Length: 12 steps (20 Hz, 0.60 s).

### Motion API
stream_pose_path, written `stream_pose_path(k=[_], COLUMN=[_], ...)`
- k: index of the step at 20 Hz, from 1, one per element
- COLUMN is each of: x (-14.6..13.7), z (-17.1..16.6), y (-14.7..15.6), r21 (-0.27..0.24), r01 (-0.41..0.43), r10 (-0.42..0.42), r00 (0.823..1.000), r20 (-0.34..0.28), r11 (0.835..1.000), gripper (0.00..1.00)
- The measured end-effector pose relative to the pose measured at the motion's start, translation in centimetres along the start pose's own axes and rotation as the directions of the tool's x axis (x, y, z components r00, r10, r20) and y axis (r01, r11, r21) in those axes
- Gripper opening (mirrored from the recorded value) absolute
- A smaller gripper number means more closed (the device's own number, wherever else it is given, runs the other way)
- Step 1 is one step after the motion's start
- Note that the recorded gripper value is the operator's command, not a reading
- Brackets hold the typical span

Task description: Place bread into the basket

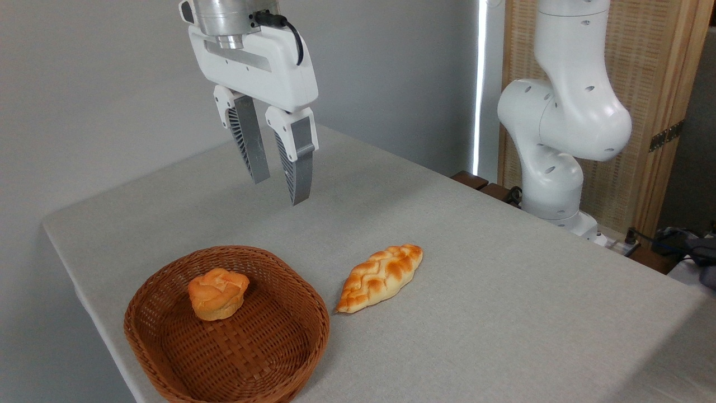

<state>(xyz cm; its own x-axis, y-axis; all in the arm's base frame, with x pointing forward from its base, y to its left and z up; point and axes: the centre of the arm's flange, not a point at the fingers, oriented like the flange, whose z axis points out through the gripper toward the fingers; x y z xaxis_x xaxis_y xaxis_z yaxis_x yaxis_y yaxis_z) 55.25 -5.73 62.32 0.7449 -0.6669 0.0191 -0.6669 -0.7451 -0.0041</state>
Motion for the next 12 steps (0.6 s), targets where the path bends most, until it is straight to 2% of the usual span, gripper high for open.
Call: stream_pose_path(k=[12], x=[0.04], z=[0.37], y=[-0.04], r21=[-0.005], r01=[0.000], r10=[0.000], r00=[1.000], r20=[0.006], r11=[1.000], gripper=[1.00])
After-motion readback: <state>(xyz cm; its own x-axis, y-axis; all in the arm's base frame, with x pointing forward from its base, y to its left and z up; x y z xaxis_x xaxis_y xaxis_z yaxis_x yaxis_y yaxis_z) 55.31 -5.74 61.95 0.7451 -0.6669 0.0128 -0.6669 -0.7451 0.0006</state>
